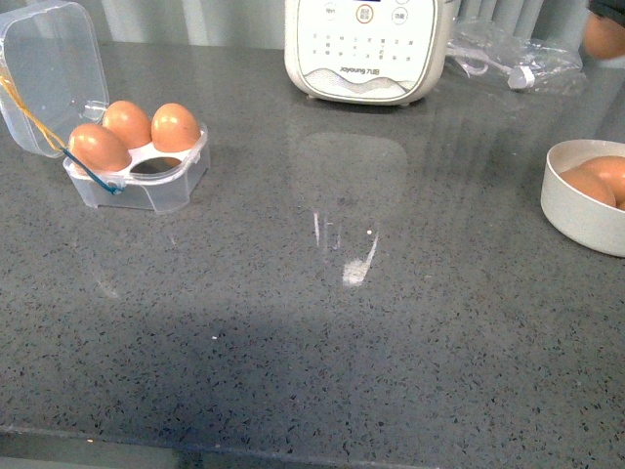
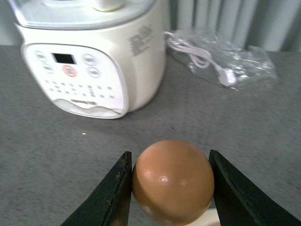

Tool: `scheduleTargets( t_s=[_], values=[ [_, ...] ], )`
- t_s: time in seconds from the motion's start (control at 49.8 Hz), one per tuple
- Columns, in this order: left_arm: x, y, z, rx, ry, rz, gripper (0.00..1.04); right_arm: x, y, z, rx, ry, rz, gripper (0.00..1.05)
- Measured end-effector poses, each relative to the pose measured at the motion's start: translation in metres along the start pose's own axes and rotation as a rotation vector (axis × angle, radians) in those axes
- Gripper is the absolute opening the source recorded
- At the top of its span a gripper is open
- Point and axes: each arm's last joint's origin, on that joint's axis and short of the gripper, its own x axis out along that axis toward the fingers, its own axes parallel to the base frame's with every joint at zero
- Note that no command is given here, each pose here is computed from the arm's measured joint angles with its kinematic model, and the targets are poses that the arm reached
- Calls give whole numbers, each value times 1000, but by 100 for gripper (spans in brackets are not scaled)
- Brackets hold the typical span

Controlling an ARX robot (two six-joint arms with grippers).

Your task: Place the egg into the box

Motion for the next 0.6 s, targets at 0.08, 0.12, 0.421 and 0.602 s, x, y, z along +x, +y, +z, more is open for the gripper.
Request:
scheduleTargets(
  t_s=[0.08,0.12,0.421,0.602],
  values=[
    [0,0,0,0,0,0,98,11,29,5,-8,2,80,41],
    [0,0,0,0,0,0,98,16,43,4,-16,14,123,41],
    [0,0,0,0,0,0,98,28,106,3,-79,65,408,41],
    [0,0,0,0,0,0,98,27,128,-6,-176,116,580,41]
  ],
)
